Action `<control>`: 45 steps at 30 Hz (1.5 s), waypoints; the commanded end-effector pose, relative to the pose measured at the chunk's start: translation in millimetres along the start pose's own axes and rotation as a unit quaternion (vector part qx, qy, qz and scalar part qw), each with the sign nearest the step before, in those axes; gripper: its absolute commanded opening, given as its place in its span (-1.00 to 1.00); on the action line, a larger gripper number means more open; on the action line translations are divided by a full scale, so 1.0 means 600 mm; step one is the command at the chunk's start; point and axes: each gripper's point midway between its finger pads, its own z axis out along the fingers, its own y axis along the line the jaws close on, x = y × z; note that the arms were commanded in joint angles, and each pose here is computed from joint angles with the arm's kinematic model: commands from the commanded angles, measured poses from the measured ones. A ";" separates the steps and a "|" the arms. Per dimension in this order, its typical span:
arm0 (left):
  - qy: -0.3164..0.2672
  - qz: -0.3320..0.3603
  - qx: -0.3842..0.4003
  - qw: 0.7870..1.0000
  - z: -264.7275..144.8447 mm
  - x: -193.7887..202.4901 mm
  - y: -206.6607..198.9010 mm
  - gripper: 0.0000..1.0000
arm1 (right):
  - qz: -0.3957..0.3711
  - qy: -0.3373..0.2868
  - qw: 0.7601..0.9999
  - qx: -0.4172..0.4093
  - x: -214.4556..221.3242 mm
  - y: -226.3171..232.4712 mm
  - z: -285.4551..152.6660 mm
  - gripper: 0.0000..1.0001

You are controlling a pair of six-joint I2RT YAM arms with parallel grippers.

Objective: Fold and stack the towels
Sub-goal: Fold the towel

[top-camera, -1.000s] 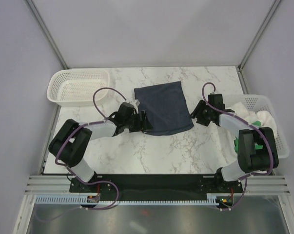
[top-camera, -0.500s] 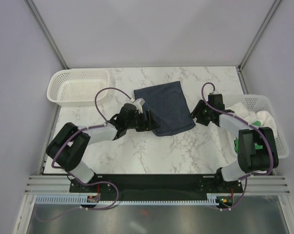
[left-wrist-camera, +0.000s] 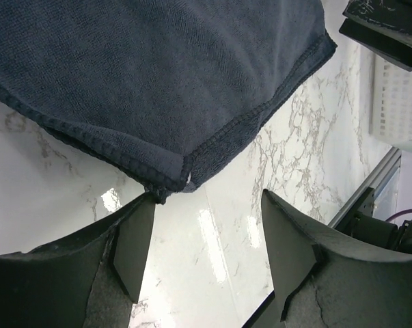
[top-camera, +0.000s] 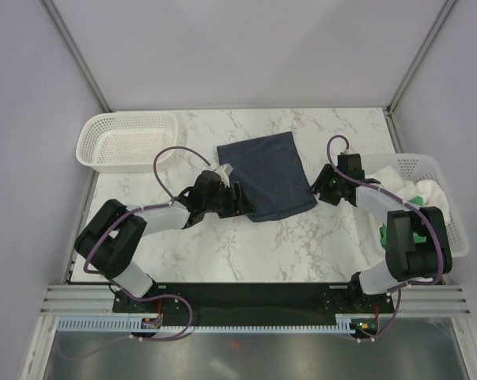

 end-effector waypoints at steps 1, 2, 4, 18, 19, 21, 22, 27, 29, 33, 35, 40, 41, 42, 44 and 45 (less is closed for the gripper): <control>-0.016 -0.013 0.002 1.000 -0.007 -0.009 -0.007 0.40 | -0.010 -0.012 1.000 0.007 -0.001 -0.005 -0.010 0.15; -0.016 -0.009 0.008 1.000 -0.007 -0.008 -0.010 0.40 | -0.010 -0.012 1.000 0.007 0.000 -0.007 -0.011 0.13; -0.018 -0.003 0.020 1.000 -0.006 -0.011 -0.018 0.34 | -0.011 -0.013 1.000 0.004 -0.001 -0.004 -0.012 0.11; 0.009 -0.028 -0.030 0.999 0.005 0.007 0.016 -0.70 | 0.012 -0.004 1.000 -0.005 0.036 -0.019 -0.009 -0.41; 0.010 -0.028 -0.048 0.998 0.002 0.007 0.025 -0.89 | 0.014 -0.003 1.000 -0.001 0.040 -0.024 -0.009 -0.49; 0.023 -0.029 -0.096 0.995 -0.008 0.014 0.050 -0.95 | 0.019 -0.003 1.000 -0.001 0.044 -0.026 -0.012 -0.63; 0.020 -0.026 -0.101 0.994 -0.010 0.011 0.052 -0.95 | 0.022 0.000 1.000 0.002 0.052 -0.031 -0.012 -0.69; 0.064 -0.037 -0.171 0.983 -0.036 0.046 0.093 -0.95 | 0.036 -0.004 0.999 0.003 0.071 -0.039 -0.026 -1.00; 0.068 -0.038 -0.187 0.979 -0.044 0.054 0.105 -0.95 | 0.034 -0.002 0.999 0.003 0.086 -0.039 -0.033 -1.00; 0.059 -0.044 -0.205 0.976 -0.060 0.050 0.115 -0.95 | 0.033 -0.004 0.999 0.007 0.101 -0.040 -0.044 -1.00; 0.034 -0.039 -0.176 0.983 -0.059 0.028 0.093 -0.90 | 0.027 -0.024 0.999 0.018 0.084 -0.042 -0.052 -0.99; -0.023 -0.023 -0.102 0.994 -0.067 -0.018 0.033 -0.18 | 0.010 -0.051 0.998 0.023 0.036 -0.017 -0.067 -0.69; -0.034 -0.020 -0.091 0.995 -0.070 -0.030 0.020 -0.15 | 0.007 -0.052 0.998 0.026 0.031 -0.017 -0.065 -0.66; -0.040 -0.020 -0.089 0.995 -0.070 -0.035 0.017 -0.14 | 0.005 -0.059 0.998 0.024 0.017 -0.008 -0.066 -0.62; -0.044 -0.028 -0.081 0.995 -0.068 -0.046 0.004 -0.14 | 0.005 -0.051 0.998 0.033 0.013 -0.009 -0.053 -0.57; -0.036 -0.033 -0.073 0.996 -0.065 -0.045 -0.002 -0.10 | 0.006 -0.049 0.998 0.033 0.010 -0.005 -0.050 -0.52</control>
